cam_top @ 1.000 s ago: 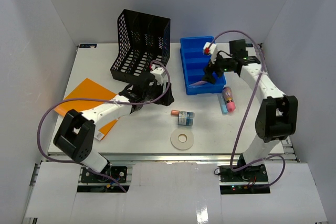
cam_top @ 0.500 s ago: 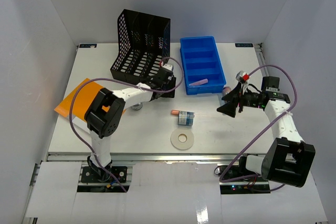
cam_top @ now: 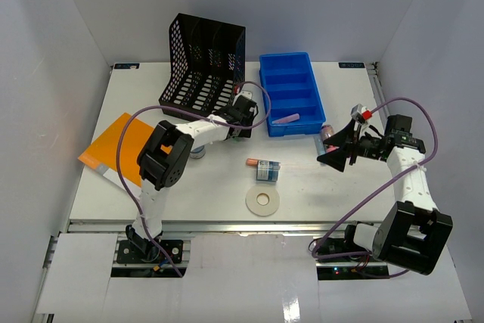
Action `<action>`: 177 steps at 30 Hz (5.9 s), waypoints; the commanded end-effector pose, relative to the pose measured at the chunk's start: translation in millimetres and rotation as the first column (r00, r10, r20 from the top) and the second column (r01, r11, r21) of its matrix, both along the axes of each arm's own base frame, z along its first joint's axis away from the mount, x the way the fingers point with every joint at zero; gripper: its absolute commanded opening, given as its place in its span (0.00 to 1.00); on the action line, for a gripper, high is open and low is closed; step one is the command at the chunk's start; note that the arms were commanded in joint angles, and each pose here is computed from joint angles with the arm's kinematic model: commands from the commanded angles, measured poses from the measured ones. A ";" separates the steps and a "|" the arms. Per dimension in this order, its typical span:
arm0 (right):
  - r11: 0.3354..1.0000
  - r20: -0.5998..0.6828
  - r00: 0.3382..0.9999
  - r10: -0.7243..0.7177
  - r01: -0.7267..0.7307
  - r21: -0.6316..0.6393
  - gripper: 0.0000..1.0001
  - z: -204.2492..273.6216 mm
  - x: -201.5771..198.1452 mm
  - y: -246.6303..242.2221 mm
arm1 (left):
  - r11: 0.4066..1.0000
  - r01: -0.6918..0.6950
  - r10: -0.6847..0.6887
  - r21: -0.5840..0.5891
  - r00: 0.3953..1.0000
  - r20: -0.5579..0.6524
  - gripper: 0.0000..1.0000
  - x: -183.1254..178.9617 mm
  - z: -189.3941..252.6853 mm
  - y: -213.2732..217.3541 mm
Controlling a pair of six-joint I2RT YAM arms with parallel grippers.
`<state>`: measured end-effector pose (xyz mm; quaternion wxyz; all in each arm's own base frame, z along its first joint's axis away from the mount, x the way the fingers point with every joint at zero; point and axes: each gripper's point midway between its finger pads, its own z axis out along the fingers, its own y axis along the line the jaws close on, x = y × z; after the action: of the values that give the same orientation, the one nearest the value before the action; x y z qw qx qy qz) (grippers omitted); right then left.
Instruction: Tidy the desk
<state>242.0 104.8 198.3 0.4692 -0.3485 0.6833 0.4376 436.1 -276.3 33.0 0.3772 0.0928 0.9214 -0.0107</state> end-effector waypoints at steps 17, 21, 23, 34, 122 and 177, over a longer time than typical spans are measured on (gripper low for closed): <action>0.998 0.036 0.999 -0.012 0.009 0.063 0.87 17.8 -2.9 -8.9 | 0.982 0.166 -0.161 -0.087 0.985 0.066 0.16 -17.7 62.8 -27.4; 0.998 0.039 0.999 -0.010 0.007 0.060 0.87 17.3 -3.3 -9.5 | 0.940 0.336 -0.320 -0.057 0.929 0.185 0.12 -31.9 118.7 -44.1; 0.998 0.040 0.999 -0.009 0.007 0.057 0.87 16.8 -3.6 -9.7 | 0.893 0.449 -0.439 0.015 0.867 0.234 0.11 -39.1 137.8 -51.8; 0.999 0.044 0.999 -0.010 0.008 0.047 0.87 14.8 -4.4 -10.6 | 0.575 0.801 -0.800 0.167 0.508 0.318 0.12 -37.6 182.3 -118.6; 0.670 -0.076 0.871 -0.484 0.314 -0.673 0.75 -104.9 88.0 -17.1 | 0.833 0.530 -0.428 -0.159 0.799 0.423 0.93 -180.2 171.1 67.9; 0.581 -0.138 0.817 -0.560 0.268 -0.769 0.45 -178.3 82.8 -34.7 | 0.824 0.533 -0.431 -0.194 0.811 0.397 0.94 -193.0 158.2 70.9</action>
<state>319.6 68.6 20.8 0.2385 -0.2452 0.9371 0.0692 242.9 -206.0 189.6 0.5216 0.2732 0.7761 -0.2257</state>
